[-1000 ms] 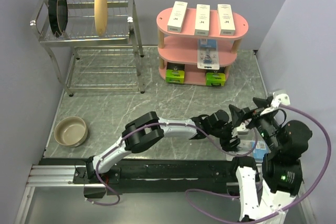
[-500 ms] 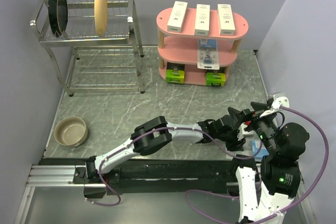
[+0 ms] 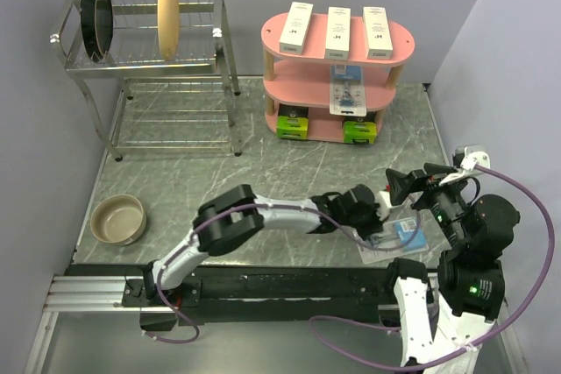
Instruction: Place and organize the shaving razors onto the shelf
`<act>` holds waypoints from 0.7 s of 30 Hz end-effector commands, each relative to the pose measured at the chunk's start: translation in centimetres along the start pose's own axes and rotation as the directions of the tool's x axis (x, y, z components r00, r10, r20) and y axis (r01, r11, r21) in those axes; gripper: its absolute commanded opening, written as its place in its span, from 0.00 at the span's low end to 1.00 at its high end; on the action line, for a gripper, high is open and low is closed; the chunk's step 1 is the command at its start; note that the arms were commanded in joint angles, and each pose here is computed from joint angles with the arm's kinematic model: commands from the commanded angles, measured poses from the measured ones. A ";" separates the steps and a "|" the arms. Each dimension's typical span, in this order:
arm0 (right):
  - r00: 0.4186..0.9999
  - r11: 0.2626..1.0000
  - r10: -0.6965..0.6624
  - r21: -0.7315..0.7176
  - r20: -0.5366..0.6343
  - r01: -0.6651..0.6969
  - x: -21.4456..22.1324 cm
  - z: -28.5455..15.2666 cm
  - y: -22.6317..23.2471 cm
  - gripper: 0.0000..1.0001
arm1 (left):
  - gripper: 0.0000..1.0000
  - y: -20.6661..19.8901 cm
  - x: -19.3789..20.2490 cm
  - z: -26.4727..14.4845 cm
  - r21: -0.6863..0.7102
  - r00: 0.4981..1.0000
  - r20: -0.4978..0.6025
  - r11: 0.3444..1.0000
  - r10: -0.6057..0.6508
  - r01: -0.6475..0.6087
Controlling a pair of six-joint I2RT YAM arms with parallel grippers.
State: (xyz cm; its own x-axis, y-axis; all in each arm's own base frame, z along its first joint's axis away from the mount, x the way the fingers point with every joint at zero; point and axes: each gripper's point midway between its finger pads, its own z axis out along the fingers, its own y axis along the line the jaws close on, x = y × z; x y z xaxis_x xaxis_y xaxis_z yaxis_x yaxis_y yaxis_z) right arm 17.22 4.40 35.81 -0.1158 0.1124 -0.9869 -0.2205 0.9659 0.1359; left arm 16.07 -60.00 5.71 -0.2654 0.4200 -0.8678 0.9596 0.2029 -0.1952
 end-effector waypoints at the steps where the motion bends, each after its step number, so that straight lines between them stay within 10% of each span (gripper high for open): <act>1: 0.996 0.998 -0.051 0.047 0.075 0.048 -2.9 -0.1 -0.7 0.96 | 0.01 2.2 -3.3 -5.6 -0.101 0.999 0.036 0.994 -0.030 0.033; 6: 0.996 0.990 -0.033 0.142 0.078 0.022 -3.5 0.6 -2.6 0.96 | 0.02 4.9 -1.8 -10.7 -0.169 1.000 0.002 0.985 -0.026 0.026; 11: 0.993 0.968 -0.015 0.251 0.114 -0.015 -4.3 0.4 -4.5 0.99 | 0.53 3.8 -2.7 -10.3 -0.097 0.998 0.002 0.993 0.068 -0.068; 21: 0.997 0.935 0.076 0.346 0.032 -0.082 -3.8 1.9 -6.9 1.00 | 0.58 2.0 -5.3 -3.3 -0.021 0.985 0.075 0.988 0.154 -0.153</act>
State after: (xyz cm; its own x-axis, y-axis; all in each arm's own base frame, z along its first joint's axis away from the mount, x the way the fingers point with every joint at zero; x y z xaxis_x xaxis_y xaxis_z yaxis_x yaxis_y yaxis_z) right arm 20.51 -1.43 37.33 -0.1138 0.1875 -0.9756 0.0995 0.9792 0.1766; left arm 19.57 -56.00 9.98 -0.1691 0.4314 -0.8862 0.9706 0.2292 -0.0737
